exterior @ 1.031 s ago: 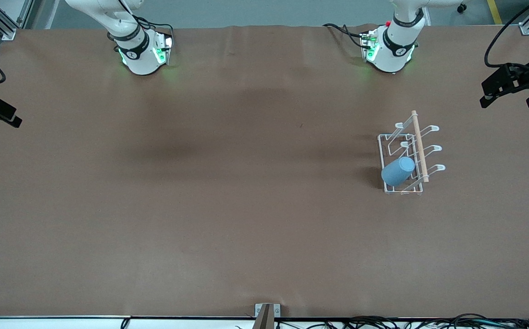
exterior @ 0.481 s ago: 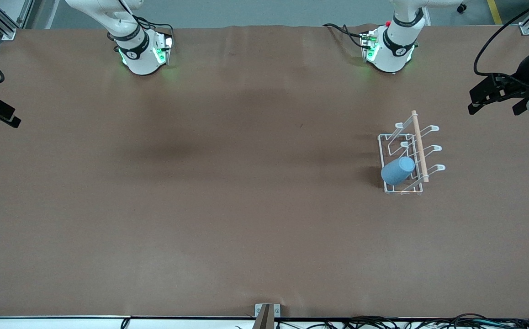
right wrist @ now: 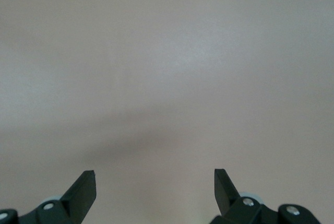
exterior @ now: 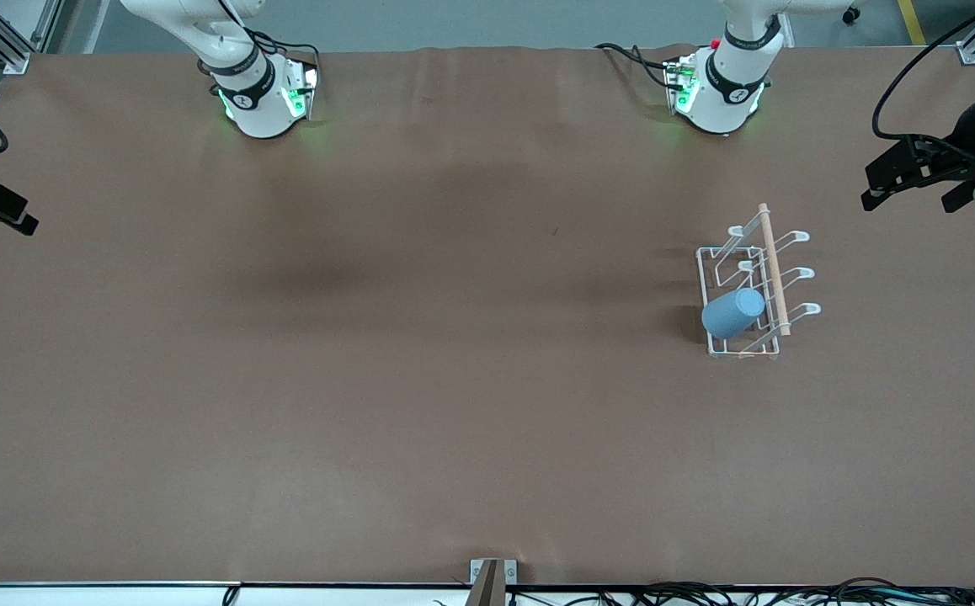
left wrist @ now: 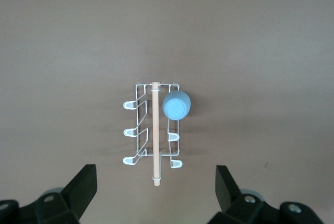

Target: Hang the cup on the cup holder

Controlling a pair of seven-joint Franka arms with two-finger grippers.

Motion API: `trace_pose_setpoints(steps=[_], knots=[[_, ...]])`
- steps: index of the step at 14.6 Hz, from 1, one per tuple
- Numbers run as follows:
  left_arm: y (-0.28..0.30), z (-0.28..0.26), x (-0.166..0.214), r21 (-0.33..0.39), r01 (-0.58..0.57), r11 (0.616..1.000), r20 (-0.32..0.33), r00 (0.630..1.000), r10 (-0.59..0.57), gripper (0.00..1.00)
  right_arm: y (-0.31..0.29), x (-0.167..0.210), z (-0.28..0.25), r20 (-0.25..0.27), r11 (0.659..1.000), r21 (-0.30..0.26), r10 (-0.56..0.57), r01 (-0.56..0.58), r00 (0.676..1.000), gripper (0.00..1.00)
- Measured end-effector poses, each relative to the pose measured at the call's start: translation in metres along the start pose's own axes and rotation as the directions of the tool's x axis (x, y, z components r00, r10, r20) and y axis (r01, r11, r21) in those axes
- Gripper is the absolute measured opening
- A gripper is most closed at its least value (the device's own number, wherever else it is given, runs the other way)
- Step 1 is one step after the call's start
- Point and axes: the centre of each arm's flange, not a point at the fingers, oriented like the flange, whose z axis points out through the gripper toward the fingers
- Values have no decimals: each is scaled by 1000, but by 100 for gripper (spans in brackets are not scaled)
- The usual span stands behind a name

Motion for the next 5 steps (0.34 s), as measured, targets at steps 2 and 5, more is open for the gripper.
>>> trace_pose_setpoints(steps=[2,5], knots=[[-1,0,0,0,1,1000,-1,1000,-1,100,0,0,0,0,1000,0,0,0,1000,100],[-2,0,0,0,3,1000,-3,1000,-3,100,0,0,0,0,1000,0,0,0,1000,100]])
